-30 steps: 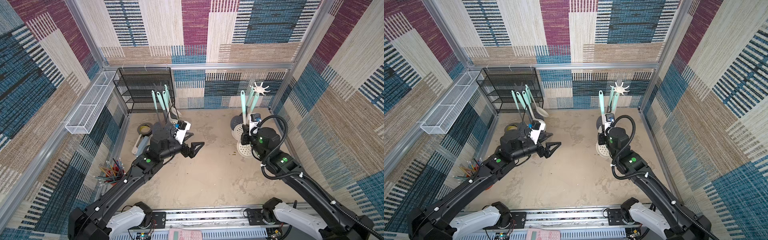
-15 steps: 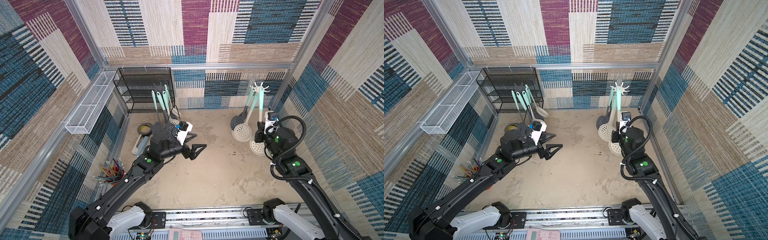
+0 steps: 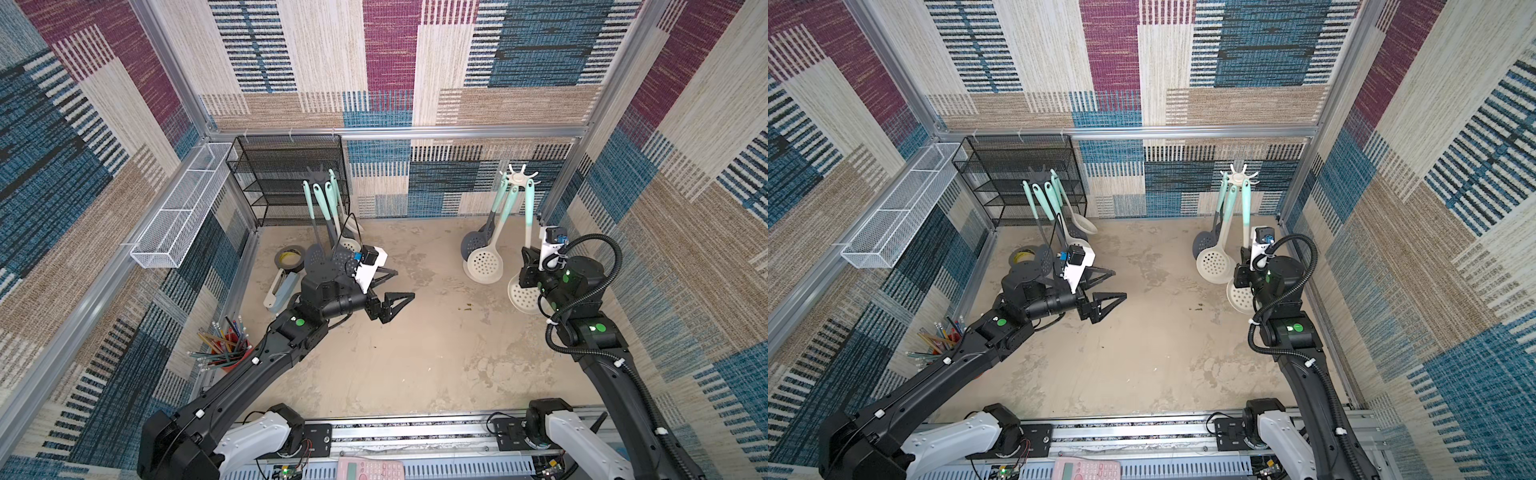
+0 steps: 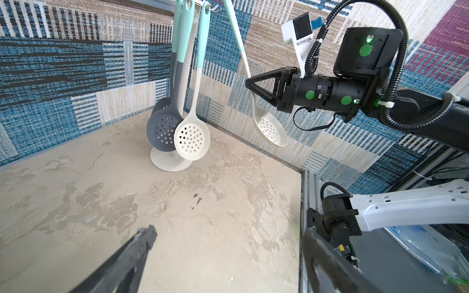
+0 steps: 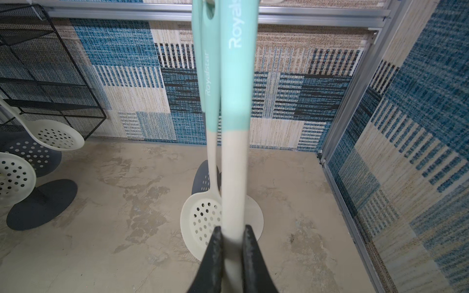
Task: Hang the skimmer on the kitchen utensil rack
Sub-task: Hang the skimmer on the rack, then reset both arms
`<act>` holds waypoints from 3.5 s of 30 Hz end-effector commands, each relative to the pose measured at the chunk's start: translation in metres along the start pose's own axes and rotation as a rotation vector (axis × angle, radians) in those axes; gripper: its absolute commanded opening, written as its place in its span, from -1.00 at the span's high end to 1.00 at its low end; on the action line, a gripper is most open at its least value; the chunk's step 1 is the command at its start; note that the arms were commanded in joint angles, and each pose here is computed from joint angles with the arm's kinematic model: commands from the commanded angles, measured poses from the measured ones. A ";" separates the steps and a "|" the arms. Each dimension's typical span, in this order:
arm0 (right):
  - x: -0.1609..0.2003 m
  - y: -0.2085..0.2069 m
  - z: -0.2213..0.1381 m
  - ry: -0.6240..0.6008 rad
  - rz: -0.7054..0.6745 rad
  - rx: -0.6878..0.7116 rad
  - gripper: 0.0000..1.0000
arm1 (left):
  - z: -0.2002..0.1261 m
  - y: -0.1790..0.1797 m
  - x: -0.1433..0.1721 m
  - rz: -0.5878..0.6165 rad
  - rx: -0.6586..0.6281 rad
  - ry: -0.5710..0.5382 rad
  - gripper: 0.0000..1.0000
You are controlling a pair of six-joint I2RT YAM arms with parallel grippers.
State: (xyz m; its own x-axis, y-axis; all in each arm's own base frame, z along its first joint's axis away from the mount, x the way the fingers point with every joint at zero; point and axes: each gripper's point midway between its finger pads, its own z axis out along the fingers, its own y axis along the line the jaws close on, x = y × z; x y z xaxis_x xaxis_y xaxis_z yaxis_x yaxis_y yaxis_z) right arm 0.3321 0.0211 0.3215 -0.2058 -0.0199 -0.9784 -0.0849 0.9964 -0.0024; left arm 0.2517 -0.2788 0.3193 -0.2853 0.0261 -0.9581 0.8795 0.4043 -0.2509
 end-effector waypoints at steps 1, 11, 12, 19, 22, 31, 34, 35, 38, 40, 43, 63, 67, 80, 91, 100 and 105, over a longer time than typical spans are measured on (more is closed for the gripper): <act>-0.011 0.003 0.000 -0.050 0.009 -0.035 0.91 | 0.001 -0.005 -0.004 0.038 0.029 -0.019 -0.88; 0.001 -0.006 0.008 -0.011 0.030 -0.019 0.90 | 0.001 -0.005 -0.003 0.040 0.030 -0.016 -0.88; 0.001 -0.006 0.008 -0.011 0.033 -0.016 0.90 | 0.001 -0.005 -0.003 0.041 0.032 -0.016 -0.88; 0.010 -0.011 0.013 0.015 0.044 0.003 0.90 | 0.000 -0.005 -0.003 0.043 0.030 -0.018 -0.88; 0.014 -0.012 0.015 0.026 0.046 0.003 0.90 | 0.000 -0.005 -0.003 0.040 0.029 -0.017 -0.88; 0.023 -0.010 0.029 0.073 0.054 -0.012 0.89 | -0.001 -0.005 -0.004 0.043 0.025 -0.019 -0.89; 0.021 -0.010 0.035 0.085 0.055 -0.021 0.89 | -0.001 -0.006 -0.004 0.044 0.028 -0.021 -0.88; 0.019 -0.009 0.037 0.087 0.054 -0.028 0.89 | -0.002 -0.006 -0.005 0.044 0.028 -0.022 -0.88; 0.016 -0.008 0.044 0.100 0.056 -0.033 0.89 | -0.003 -0.007 -0.006 0.049 0.027 -0.027 -0.88; 0.019 -0.008 0.048 0.119 0.061 -0.038 0.89 | -0.003 -0.007 -0.007 0.051 0.026 -0.027 -0.88; 0.025 -0.009 0.053 0.146 0.072 -0.034 0.89 | -0.004 -0.007 -0.007 0.055 0.026 -0.030 -0.88; -0.010 -0.015 0.050 0.067 0.111 -0.002 -0.24 | -0.004 -0.002 -0.004 0.069 -0.002 -0.014 -0.88; -0.020 -0.020 0.037 0.005 0.128 0.033 -0.47 | -0.006 0.006 -0.002 0.084 -0.062 -0.002 -0.92; -0.046 -0.019 -0.013 -0.233 0.183 0.033 -1.00 | -0.022 0.049 0.003 0.143 -0.346 -0.007 -0.99; -0.038 -0.029 -0.042 -0.342 0.186 0.104 -0.98 | -0.086 0.076 -0.015 0.205 -0.655 -0.015 -1.00; 0.016 -0.038 -0.040 -0.376 0.225 0.155 -0.99 | -0.157 0.124 0.031 0.124 -0.955 -0.003 -1.00; 0.052 -0.040 -0.030 -0.363 0.259 0.158 -0.99 | -0.174 0.149 0.072 0.085 -1.054 -0.029 -1.00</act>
State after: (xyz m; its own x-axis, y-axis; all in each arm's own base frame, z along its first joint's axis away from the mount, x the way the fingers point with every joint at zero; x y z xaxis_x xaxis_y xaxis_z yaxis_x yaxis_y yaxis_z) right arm 0.2971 -0.0189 0.2629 0.0591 0.2056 -0.9768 0.0848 0.9740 0.2102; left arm 0.2899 -0.0739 0.2393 -0.2579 0.1195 -0.9588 0.2041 0.9767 0.0668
